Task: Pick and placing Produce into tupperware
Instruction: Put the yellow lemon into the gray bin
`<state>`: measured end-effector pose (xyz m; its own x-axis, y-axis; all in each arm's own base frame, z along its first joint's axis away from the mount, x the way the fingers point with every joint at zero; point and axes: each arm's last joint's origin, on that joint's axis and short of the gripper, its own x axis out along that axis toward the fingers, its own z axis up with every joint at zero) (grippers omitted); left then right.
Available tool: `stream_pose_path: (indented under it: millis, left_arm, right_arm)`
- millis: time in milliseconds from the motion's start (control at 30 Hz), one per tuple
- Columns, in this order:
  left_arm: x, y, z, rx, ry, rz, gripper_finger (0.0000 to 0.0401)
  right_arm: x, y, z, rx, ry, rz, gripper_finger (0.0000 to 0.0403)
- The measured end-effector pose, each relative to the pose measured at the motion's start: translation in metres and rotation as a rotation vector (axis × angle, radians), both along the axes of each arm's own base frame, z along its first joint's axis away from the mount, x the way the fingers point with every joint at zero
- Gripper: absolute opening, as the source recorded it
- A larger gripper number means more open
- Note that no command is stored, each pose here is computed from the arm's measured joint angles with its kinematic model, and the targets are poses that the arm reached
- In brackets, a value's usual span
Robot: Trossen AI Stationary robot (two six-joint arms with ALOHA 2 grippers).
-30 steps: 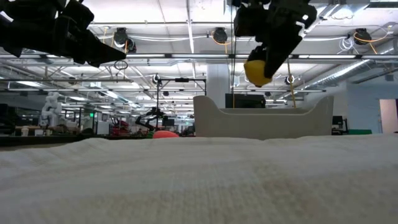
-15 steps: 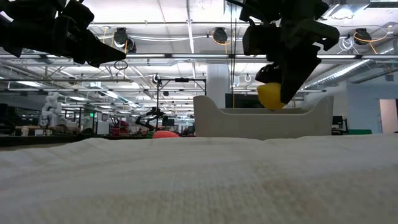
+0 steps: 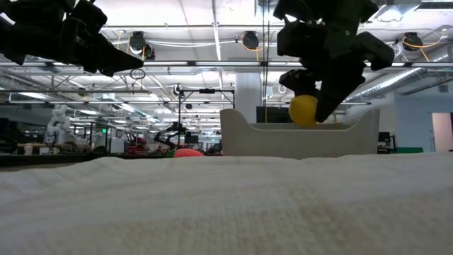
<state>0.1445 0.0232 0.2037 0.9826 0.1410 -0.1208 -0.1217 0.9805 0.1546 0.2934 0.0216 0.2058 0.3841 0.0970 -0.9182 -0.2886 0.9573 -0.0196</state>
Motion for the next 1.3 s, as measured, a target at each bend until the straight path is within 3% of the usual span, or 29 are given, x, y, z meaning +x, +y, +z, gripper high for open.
stream_pose_path:
  millis: [300, 600, 867, 1300]
  left_arm:
    - [0.000, 0.000, 0.000, 0.003, 0.001, 0.000, 0.0026]
    - [0.000, 0.000, -0.001, 0.012, 0.013, -0.001, 0.0026]
    - [0.000, 0.000, -0.002, 0.016, 0.027, 0.003, 0.0026]
    - [0.000, 0.000, -0.003, 0.017, 0.032, 0.003, 0.0026]
  right_arm:
    - [0.004, 0.003, -0.011, -0.070, 0.016, 0.177, 0.0196]
    - [0.009, 0.003, -0.023, -0.116, 0.043, 0.266, 0.0196]
    - [0.014, 0.003, -0.021, -0.121, -0.011, 0.241, 0.0196]
    - [0.017, 0.006, -0.036, -0.132, 0.034, 0.288, 0.0196]
